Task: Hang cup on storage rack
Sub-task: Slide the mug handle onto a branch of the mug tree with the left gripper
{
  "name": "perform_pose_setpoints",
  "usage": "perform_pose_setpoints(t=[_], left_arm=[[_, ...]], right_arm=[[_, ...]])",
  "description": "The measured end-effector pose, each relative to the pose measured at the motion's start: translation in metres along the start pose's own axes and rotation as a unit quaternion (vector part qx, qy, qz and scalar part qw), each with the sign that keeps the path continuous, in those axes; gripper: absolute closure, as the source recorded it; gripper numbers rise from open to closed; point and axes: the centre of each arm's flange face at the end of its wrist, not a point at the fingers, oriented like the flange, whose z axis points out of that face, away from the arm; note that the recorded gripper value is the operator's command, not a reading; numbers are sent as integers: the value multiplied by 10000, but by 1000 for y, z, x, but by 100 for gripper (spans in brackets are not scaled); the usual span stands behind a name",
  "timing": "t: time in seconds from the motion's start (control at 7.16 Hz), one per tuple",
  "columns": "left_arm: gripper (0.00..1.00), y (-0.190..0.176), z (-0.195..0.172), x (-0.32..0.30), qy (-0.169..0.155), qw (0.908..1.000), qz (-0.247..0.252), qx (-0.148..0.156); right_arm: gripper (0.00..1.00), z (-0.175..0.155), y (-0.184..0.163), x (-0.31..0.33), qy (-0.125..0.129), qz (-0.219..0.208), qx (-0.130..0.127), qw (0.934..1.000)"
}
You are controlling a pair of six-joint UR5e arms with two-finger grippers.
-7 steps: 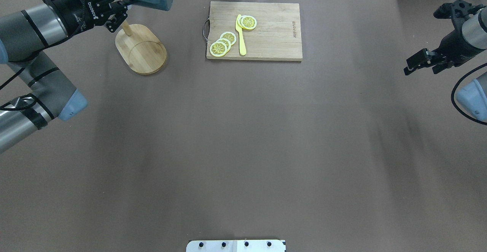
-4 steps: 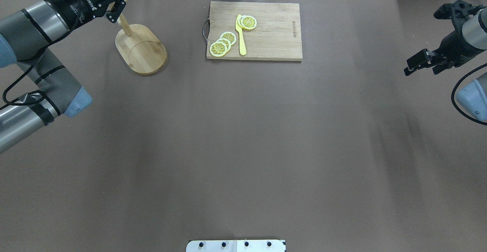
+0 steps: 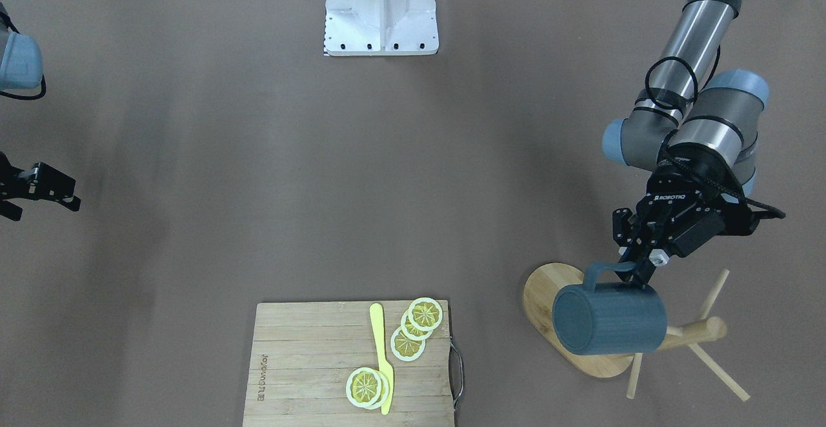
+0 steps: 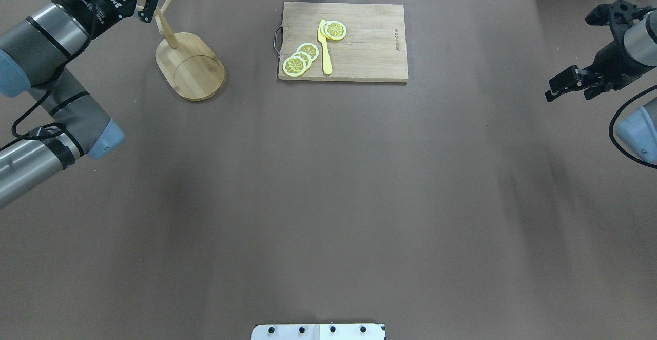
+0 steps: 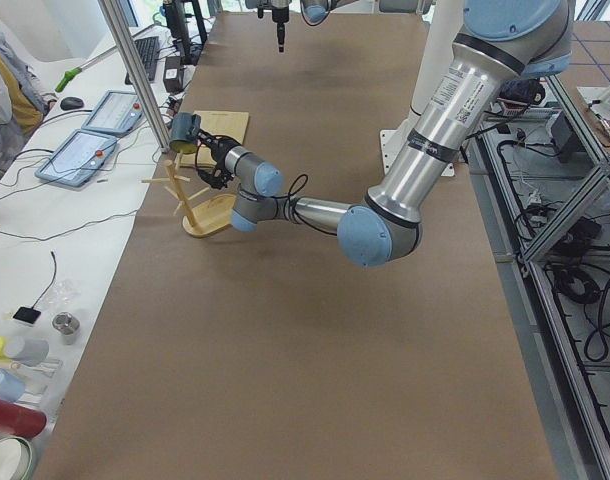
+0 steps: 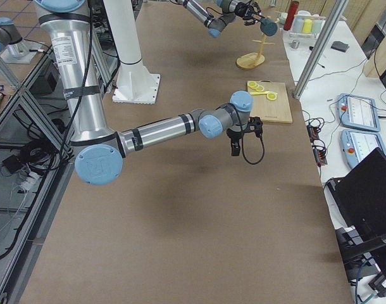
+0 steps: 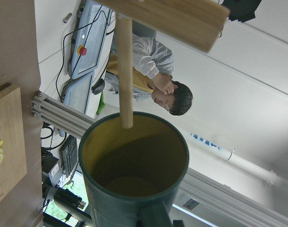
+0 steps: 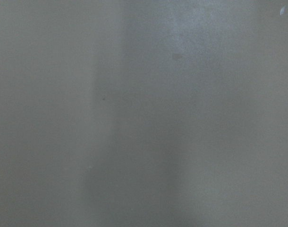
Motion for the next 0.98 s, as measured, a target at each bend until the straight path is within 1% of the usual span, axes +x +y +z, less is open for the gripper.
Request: perform_pose_setpoints(t=[0.14, 0.42, 0.56, 0.98], left_arm=[[100, -6, 1, -2, 17, 9999, -130, 59], [100, -18, 2, -6, 15, 9983, -560, 144], [100, -21, 0, -7, 11, 9976, -672, 151], [100, -34, -14, -10, -21, 9971, -745, 142]], right_arm=[[0, 0, 0, -1, -3, 5, 4, 10000], [0, -1, -1, -2, -7, 12, 11, 10000], [0, -1, -1, -2, -8, 14, 12, 10000], [0, -3, -2, -4, -11, 8, 31, 10000]])
